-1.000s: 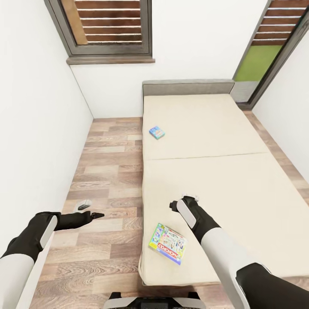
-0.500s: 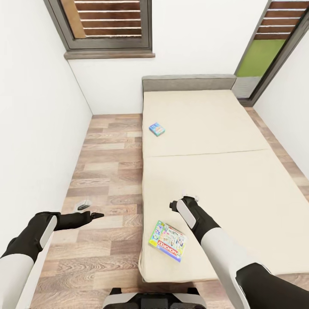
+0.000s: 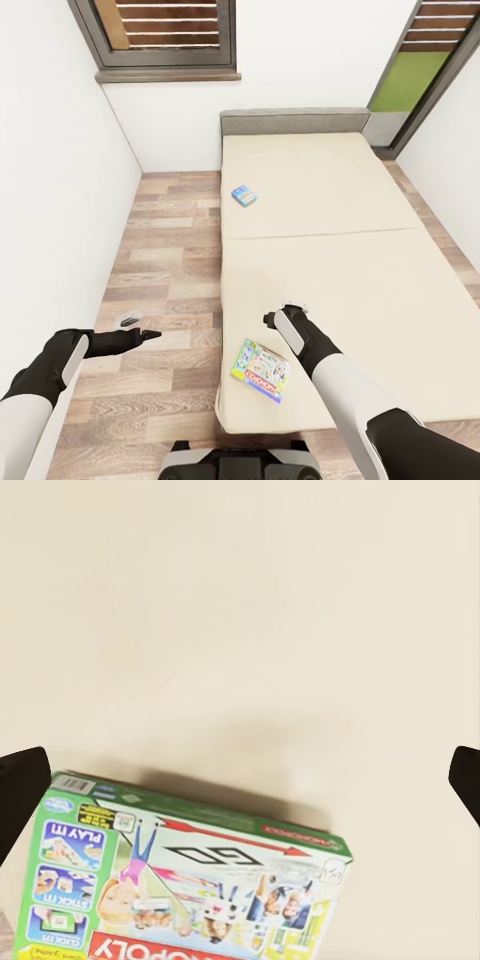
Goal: Put all the toys in the child's room - the three board games (two on the bed and one on the table), the two jigsaw puzzles on the table, and the tennis ball on the table - inside the toy box on the table in the child's room.
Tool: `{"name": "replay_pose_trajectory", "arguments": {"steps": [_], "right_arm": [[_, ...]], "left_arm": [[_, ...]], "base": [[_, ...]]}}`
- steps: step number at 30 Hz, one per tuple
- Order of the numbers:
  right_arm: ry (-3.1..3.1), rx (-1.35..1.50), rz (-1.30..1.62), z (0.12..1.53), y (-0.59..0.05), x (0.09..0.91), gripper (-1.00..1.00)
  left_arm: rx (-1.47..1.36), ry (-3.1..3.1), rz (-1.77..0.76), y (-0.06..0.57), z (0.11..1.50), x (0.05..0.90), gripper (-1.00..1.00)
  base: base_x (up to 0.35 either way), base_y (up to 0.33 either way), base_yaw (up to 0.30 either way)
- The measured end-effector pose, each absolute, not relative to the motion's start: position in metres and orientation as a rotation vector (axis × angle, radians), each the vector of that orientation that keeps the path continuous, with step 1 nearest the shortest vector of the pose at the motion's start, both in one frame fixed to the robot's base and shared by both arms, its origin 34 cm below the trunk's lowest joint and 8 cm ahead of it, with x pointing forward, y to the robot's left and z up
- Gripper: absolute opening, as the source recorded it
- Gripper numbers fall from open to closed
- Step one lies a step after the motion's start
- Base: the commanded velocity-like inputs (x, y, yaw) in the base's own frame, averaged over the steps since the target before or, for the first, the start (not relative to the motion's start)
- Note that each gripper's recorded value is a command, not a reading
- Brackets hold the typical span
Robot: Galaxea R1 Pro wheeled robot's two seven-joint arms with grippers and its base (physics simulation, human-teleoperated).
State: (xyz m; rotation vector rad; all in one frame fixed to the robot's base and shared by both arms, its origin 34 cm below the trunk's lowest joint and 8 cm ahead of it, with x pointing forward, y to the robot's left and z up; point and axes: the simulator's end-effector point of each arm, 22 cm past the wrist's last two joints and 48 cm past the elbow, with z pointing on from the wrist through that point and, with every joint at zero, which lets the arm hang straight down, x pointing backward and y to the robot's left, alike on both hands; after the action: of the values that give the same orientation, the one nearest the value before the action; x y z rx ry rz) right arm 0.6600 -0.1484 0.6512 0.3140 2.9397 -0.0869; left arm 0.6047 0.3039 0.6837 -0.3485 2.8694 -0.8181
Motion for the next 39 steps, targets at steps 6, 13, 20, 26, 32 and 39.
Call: {"name": "replay_pose_trajectory", "arguments": {"steps": [6,13,20,26,32,39], "right_arm": [[2.949,0.317,-0.086,0.646,-0.148,0.656,1.0],[2.959,0.32,-0.081,0.64,-0.146,0.653,1.0],[2.969,0.324,-0.075,0.635,-0.144,0.65,1.0],[2.98,0.327,-0.072,0.63,-0.141,0.646,1.0],[2.988,0.328,-0.072,0.625,-0.141,0.642,1.0],[3.0,0.326,-0.067,0.619,-0.137,0.638,1.0]], "left_arm": [[-0.354,2.878,-0.819,0.304,0.679,0.602,1.0],[-0.359,2.889,-0.819,0.304,0.673,0.598,1.0],[-0.364,2.899,-0.819,0.304,0.668,0.594,1.0],[-0.371,2.907,-0.822,0.304,0.663,0.591,1.0],[-0.377,2.915,-0.823,0.304,0.658,0.588,1.0],[-0.383,2.926,-0.824,0.304,0.653,0.584,1.0]], "base": [[0.0,0.0,0.0],[0.0,0.0,0.0],[0.0,0.0,0.0],[-0.02,0.0,0.0],[-0.045,0.0,0.0],[-0.006,0.0,0.0]]}}
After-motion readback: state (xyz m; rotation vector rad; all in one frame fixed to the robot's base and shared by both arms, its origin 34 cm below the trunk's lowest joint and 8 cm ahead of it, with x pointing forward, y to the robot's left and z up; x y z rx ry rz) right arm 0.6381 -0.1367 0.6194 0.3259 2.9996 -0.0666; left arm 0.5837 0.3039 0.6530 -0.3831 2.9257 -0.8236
